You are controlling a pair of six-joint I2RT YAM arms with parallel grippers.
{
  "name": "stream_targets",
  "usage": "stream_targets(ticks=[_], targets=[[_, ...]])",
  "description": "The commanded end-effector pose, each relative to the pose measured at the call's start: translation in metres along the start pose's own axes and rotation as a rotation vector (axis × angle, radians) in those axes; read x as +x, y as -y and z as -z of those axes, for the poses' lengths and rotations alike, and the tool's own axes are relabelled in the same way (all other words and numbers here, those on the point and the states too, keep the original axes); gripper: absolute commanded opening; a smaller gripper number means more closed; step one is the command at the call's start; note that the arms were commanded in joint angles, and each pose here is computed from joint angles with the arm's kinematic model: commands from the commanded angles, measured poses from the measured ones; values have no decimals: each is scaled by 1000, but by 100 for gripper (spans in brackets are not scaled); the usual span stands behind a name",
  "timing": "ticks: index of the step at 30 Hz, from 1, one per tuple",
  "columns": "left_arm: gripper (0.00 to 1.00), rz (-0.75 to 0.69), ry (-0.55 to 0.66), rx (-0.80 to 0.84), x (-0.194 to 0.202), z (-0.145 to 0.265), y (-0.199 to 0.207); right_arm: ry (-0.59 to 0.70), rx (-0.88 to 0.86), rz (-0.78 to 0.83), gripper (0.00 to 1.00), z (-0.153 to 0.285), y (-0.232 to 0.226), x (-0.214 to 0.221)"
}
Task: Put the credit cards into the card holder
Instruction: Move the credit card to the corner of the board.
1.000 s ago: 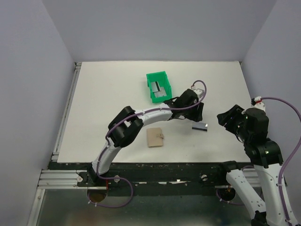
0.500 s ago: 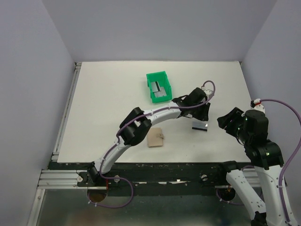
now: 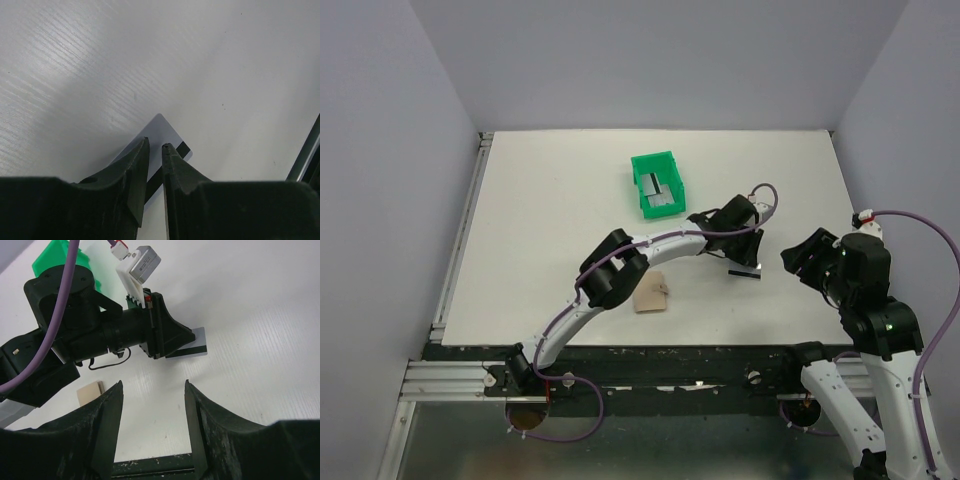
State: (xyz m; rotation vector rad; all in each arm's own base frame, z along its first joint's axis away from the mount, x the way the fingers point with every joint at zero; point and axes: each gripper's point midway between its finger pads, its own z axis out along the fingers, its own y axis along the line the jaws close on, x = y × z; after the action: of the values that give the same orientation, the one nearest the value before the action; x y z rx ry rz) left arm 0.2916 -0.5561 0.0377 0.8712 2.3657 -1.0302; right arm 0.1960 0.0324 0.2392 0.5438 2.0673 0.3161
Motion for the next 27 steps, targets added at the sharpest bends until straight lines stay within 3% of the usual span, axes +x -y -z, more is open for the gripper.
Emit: stream_targets(ticks=[1,12,20,27], targets=[[34,2,-79,-18,33,-2,-11,-29,4,20,60,2,3,7],[32,57,-113,-21,95,37,-19,-29,4,24,61,-1,4,7],[33,-15,23,36,29,60,16,-37,-2,18,61,-4,2,9],[41,-69,38,2,0,44,13,-35,8,28,61,-2,5,9]])
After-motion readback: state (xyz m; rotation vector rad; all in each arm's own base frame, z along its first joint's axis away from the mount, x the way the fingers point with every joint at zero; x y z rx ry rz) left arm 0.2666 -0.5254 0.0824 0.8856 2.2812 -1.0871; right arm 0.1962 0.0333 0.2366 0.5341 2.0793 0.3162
